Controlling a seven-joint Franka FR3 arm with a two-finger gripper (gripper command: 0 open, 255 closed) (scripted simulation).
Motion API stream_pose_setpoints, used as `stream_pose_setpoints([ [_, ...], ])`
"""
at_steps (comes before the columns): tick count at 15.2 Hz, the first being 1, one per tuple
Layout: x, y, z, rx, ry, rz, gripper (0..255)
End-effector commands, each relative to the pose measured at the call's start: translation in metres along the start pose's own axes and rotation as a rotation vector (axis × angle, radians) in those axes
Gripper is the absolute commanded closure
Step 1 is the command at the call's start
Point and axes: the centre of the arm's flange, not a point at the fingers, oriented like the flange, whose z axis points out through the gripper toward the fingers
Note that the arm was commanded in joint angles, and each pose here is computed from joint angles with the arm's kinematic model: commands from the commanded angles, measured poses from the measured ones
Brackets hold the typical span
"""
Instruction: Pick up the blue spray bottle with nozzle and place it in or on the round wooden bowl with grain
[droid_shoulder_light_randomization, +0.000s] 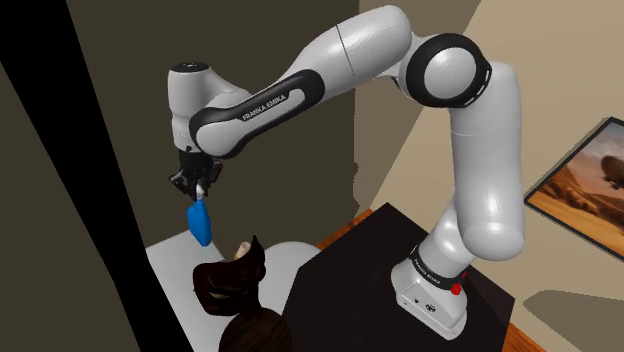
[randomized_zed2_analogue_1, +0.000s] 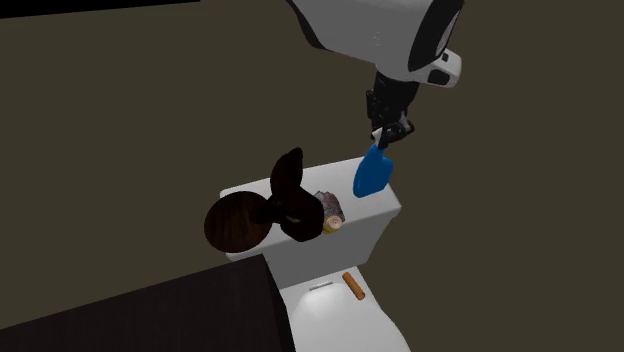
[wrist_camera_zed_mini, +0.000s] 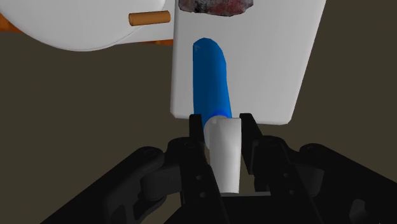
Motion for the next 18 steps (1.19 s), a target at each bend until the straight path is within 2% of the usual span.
stream_pose_setpoints([
  [1,0.001,0.001,-0.011,0.000,0.000,0.000,255],
  [9,0.001,0.001,-0.053,0.000,0.000,0.000,255],
  [18,-0.112,-0.018,-0.083,0.000,0.000,0.000,255],
])
